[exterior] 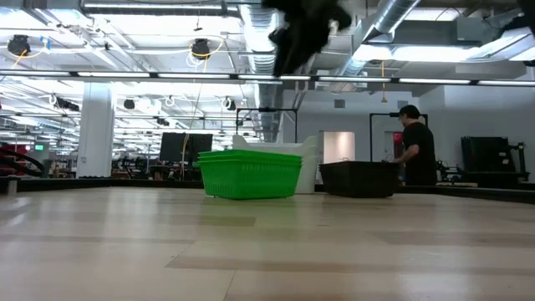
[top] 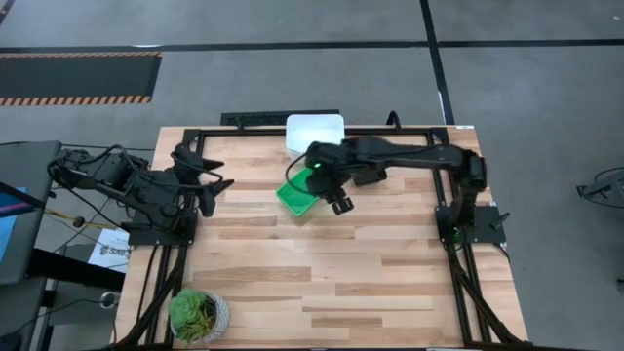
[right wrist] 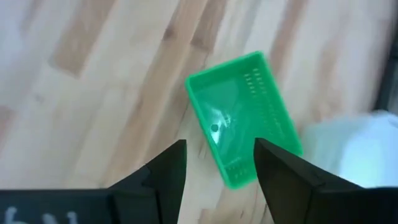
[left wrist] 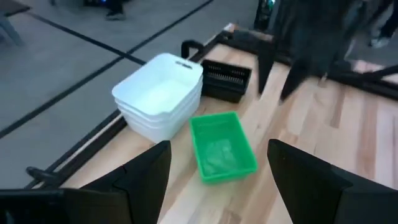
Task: Stack baskets by color
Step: Return to Home Position
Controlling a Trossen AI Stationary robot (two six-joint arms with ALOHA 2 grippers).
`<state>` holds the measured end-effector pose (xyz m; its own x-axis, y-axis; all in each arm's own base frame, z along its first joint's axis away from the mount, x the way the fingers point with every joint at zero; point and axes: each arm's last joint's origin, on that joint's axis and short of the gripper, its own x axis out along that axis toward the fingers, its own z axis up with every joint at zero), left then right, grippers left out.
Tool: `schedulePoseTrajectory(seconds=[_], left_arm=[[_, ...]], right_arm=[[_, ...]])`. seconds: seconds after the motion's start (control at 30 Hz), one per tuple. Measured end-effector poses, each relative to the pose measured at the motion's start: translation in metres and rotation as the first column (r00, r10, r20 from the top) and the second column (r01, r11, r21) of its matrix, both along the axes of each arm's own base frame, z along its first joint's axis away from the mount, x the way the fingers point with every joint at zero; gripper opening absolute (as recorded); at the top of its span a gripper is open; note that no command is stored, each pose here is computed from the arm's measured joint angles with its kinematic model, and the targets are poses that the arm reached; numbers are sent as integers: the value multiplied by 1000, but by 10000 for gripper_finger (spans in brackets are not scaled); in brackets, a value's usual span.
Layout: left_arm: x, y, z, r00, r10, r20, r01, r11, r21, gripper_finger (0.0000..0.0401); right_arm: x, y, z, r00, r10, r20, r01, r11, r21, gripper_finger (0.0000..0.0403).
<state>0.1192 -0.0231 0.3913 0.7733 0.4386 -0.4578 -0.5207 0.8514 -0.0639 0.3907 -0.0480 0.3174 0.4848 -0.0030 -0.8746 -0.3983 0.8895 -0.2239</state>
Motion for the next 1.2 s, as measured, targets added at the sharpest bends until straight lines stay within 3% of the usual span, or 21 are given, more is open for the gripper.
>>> schedulePoseTrajectory(seconds=[0.13,0.37,0.43,0.53,0.7,0.83,0.93,1.07,1.2], left_arm=[[-2,0,-3,999,-27,-38,27,1000,-10,256],[1,-3,-5,993,-97,-73,93,994,-58,256],[1,-3,-5,989,-114,-93,113,993,-17,256],[0,-1,0,990,-116,-81,124,987,102,256],[-23,5,11,971,-223,85,214,972,99,256],[-44,7,-4,870,-422,256,412,906,95,256],[-51,9,-29,812,-447,376,441,891,107,256],[-61,12,-72,776,-424,466,442,894,78,256],[-71,15,-109,741,-412,530,464,885,39,256]], right_arm=[[-40,8,52,986,-144,79,137,987,87,206],[-161,24,118,962,-268,55,255,952,170,209],[-197,28,127,945,-316,81,294,933,207,209],[-235,33,130,905,-321,280,253,934,252,208],[-283,43,86,766,-278,579,75,934,350,205],[-310,45,35,580,-338,741,-11,906,422,207],[-319,46,-3,467,-378,799,-68,886,459,209],[-324,45,-43,396,-443,804,-96,851,516,208],[-322,44,-72,381,-492,783,-84,825,559,205]])
